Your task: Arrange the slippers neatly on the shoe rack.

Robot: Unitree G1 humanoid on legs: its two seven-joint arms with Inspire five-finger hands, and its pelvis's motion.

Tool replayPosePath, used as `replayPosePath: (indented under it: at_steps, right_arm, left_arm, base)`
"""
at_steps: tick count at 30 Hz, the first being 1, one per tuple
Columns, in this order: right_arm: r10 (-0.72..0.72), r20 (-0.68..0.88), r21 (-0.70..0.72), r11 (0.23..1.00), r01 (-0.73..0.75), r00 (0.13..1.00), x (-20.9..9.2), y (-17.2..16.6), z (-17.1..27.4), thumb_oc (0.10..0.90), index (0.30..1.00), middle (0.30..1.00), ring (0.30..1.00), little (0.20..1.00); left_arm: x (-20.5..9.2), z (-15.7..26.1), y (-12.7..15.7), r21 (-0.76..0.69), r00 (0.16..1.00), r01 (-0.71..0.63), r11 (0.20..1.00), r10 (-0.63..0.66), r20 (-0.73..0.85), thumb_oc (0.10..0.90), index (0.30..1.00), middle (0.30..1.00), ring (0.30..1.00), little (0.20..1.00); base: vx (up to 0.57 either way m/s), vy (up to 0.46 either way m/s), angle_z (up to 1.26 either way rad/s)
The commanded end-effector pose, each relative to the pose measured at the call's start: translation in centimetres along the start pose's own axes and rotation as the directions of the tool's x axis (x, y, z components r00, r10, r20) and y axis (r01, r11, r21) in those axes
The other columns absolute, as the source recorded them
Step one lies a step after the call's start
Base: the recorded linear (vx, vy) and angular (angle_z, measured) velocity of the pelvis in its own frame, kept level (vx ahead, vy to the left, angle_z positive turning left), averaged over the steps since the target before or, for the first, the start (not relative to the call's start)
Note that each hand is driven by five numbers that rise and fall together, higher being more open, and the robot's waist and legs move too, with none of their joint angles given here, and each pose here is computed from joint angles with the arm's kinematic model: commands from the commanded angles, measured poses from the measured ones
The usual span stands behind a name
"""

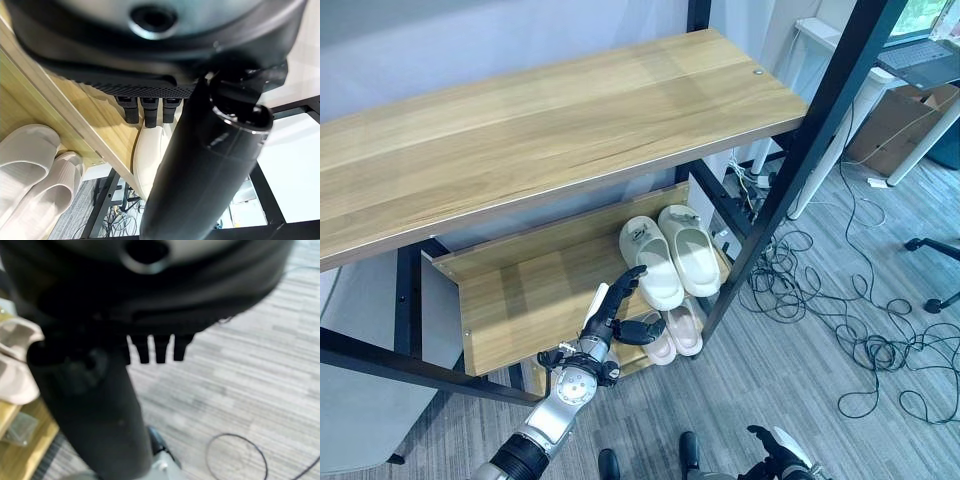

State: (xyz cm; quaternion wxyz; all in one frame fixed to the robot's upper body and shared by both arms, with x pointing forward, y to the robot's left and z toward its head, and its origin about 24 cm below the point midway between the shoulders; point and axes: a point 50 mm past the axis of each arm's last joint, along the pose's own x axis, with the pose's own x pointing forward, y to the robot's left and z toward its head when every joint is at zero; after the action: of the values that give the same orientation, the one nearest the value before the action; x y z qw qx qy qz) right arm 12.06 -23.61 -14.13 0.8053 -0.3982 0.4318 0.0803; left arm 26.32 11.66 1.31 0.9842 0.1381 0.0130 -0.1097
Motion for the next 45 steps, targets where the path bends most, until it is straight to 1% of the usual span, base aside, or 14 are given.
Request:
replayPosePath:
  at_steps: [1, 5, 10, 19, 26, 27, 32, 33, 34, 35, 36, 39, 42, 45]
  right_arm:
    - [-0.048, -0.007, -0.001, 0.999, 0.048, 0.999, -0.1, -0.8, -0.7, 0.8, 0.9, 0.9, 0.9, 0.9]
    - [-0.042, -0.011, 0.0, 0.999, 0.042, 0.999, -0.1, -0.8, -0.8, 0.8, 0.9, 0.9, 0.9, 0.9]
    - [-0.023, -0.02, 0.011, 1.0, 0.023, 1.0, -0.2, -0.4, -1.0, 0.8, 0.9, 0.9, 0.9, 0.9]
    - [0.008, -0.031, 0.017, 1.0, -0.008, 0.999, -0.3, 0.2, -1.0, 0.8, 0.9, 0.9, 0.9, 0.9]
    - [0.033, -0.046, 0.012, 0.999, -0.033, 0.998, -0.3, 0.8, -1.1, 0.8, 0.9, 0.9, 0.9, 0.9]
    - [0.049, -0.059, 0.005, 0.999, -0.049, 0.997, -0.3, 1.1, -1.3, 0.8, 0.9, 0.9, 0.9, 0.9]
    - [0.065, -0.072, -0.001, 0.998, -0.065, 0.995, -0.4, 1.4, -1.5, 0.8, 0.9, 0.9, 0.9, 0.9]
    - [0.068, -0.075, -0.004, 0.998, -0.068, 0.995, -0.4, 1.4, -1.5, 0.8, 0.9, 0.9, 0.9, 0.9]
    - [0.068, -0.075, -0.004, 0.998, -0.068, 0.995, -0.4, 1.4, -1.5, 0.8, 0.9, 0.9, 0.9, 0.9]
    - [0.07, -0.077, -0.005, 0.997, -0.071, 0.995, -0.3, 1.4, -1.4, 0.8, 0.9, 0.9, 0.9, 0.9]
    - [0.07, -0.077, -0.005, 0.998, -0.07, 0.995, -0.3, 1.4, -1.4, 0.8, 0.9, 0.9, 0.9, 0.9]
    - [0.073, -0.08, -0.01, 0.997, -0.074, 0.994, -0.2, 1.3, -1.2, 0.8, 0.9, 0.9, 0.9, 0.9]
    - [0.079, -0.094, -0.01, 0.997, -0.08, 0.992, -0.1, 1.4, -1.2, 0.8, 0.9, 0.9, 0.9, 0.9]
    - [0.087, -0.116, -0.008, 0.996, -0.088, 0.989, -0.1, 1.6, -1.4, 0.8, 0.9, 0.9, 0.9, 0.9]
  left_arm:
    - [2.7, 4.4, 0.3, -0.008, 0.98, -0.015, 1.0, 0.016, 0.197, 0.8, 0.9, 0.9, 0.9, 0.9]
    - [2.3, 4.6, 1.2, -0.017, 0.977, -0.03, 0.999, 0.033, 0.211, 0.8, 0.9, 0.9, 0.9, 0.9]
    - [0.5, 4.7, 2.5, -0.074, 0.971, -0.015, 0.997, 0.032, 0.235, 0.8, 0.9, 0.9, 0.9, 0.9]
    - [-3.1, 2.4, 3.5, -0.099, 0.988, 0.028, 0.995, -0.012, 0.155, 0.8, 0.9, 0.9, 0.9, 0.9]
    - [-5.8, -1.1, 4.4, -0.076, 1.0, 0.014, 0.997, -0.014, -0.003, 0.8, 0.9, 0.9, 0.9, 0.9]
    - [-7.2, -2.7, 4.8, -0.079, 0.996, 0.014, 0.997, -0.021, -0.082, 0.8, 0.9, 0.9, 0.9, 0.9]
    - [-9.4, -5.1, 5.3, -0.084, 0.978, 0.011, 0.996, -0.029, -0.205, 0.8, 0.9, 0.9, 0.9, 0.9]
    - [-10.5, -6.7, 5.6, -0.069, 0.957, 0.004, 0.998, -0.024, -0.289, 0.8, 0.9, 0.9, 0.9, 0.9]
    - [-10.5, -6.7, 5.5, -0.068, 0.957, 0.004, 0.998, -0.024, -0.289, 0.8, 0.9, 0.9, 0.9, 0.9]
    - [-11.5, -8.4, 5.8, -0.034, 0.928, 0.001, 0.999, -0.014, -0.373, 0.8, 0.9, 0.9, 0.9, 0.9]
    - [-11.5, -8.4, 5.7, -0.033, 0.928, 0.001, 0.999, -0.014, -0.373, 0.8, 0.9, 0.9, 0.9, 0.9]
    - [-13.2, -11.8, 5.4, 0.011, 0.849, -0.013, 1.0, 0.017, -0.528, 0.8, 0.9, 0.9, 0.9, 0.9]
    - [-14.9, -15.0, 4.8, 0.033, 0.737, -0.04, 0.999, 0.052, -0.674, 0.8, 0.9, 0.9, 0.9, 0.9]
    - [-16.4, -17.0, 4.2, 0.067, 0.64, -0.036, 0.997, 0.075, -0.765, 0.8, 0.9, 0.9, 0.9, 0.9]
  base:
    - [0.0, 0.0, 0.0]
    - [0.0, 0.0, 0.0]
    - [-0.01, -0.002, 0.08]
    - [-0.01, 0.011, 0.13]
    - [-0.01, 0.026, 0.15]
    - [-0.02, 0.053, 0.11]
    - [-0.02, 0.043, 0.16]
    - [-0.03, 0.047, 0.12]
    - [-0.04, 0.06, 0.22]
    - [-0.02, 0.032, 0.2]
    - [-0.04, 0.055, 0.16]
    - [-0.02, 0.041, 0.03]
    - [-0.02, 0.051, 0.06]
    - [-0.01, 0.054, 0.08]
